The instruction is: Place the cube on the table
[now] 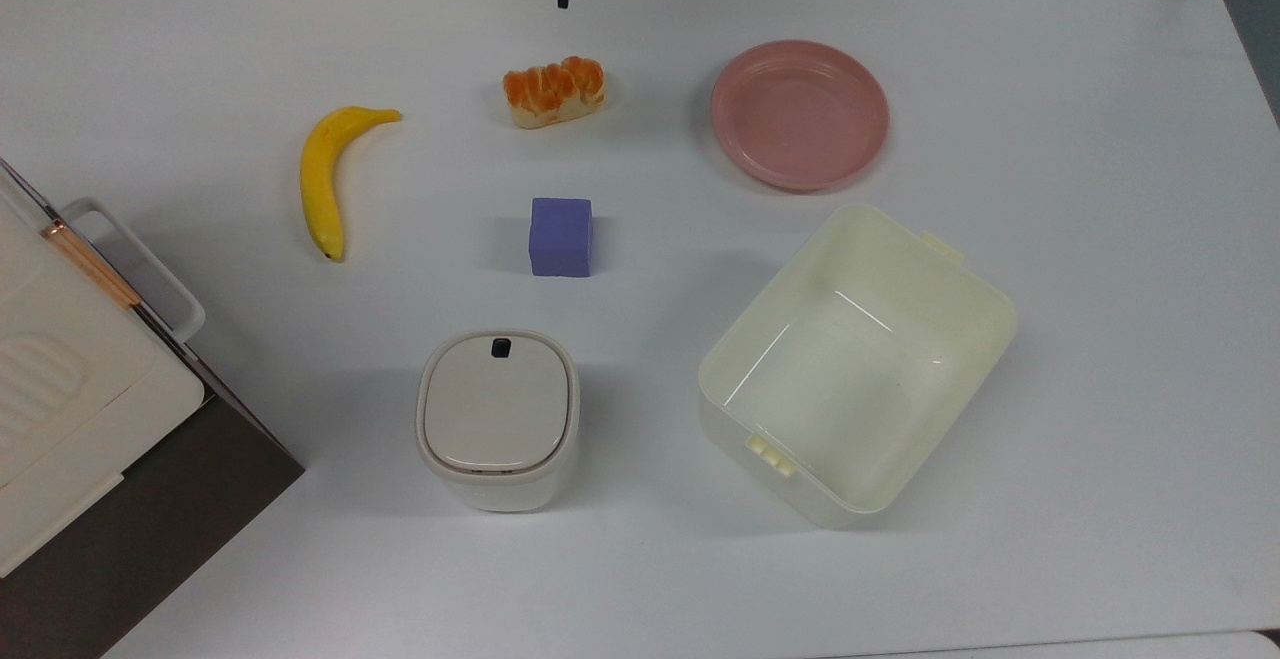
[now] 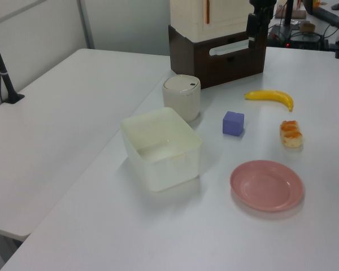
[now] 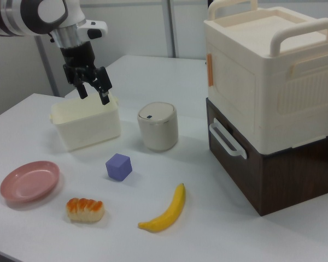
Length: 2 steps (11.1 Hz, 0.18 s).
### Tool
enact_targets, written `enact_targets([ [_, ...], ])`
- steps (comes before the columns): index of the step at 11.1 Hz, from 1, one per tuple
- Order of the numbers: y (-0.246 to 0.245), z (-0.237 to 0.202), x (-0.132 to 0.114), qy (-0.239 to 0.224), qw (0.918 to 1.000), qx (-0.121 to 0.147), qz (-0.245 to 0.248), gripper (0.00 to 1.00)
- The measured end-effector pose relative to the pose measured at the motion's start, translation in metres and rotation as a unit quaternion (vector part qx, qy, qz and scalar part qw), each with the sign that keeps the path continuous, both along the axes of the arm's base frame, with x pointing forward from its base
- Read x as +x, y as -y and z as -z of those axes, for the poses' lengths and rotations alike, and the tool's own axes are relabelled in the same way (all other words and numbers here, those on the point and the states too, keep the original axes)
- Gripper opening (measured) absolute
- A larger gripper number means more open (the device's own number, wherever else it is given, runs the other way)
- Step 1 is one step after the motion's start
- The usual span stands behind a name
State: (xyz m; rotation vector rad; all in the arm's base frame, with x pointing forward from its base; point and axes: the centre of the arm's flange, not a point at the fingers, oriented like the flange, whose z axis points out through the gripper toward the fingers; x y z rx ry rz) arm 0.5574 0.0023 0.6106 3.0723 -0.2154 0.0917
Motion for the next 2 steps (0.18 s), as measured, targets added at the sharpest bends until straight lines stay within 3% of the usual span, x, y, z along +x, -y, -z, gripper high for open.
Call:
enact_targets([
  [2, -0.0002, 0.0029, -0.0027, -0.013, 0.9999, 0.004, 0.001, 1.00],
])
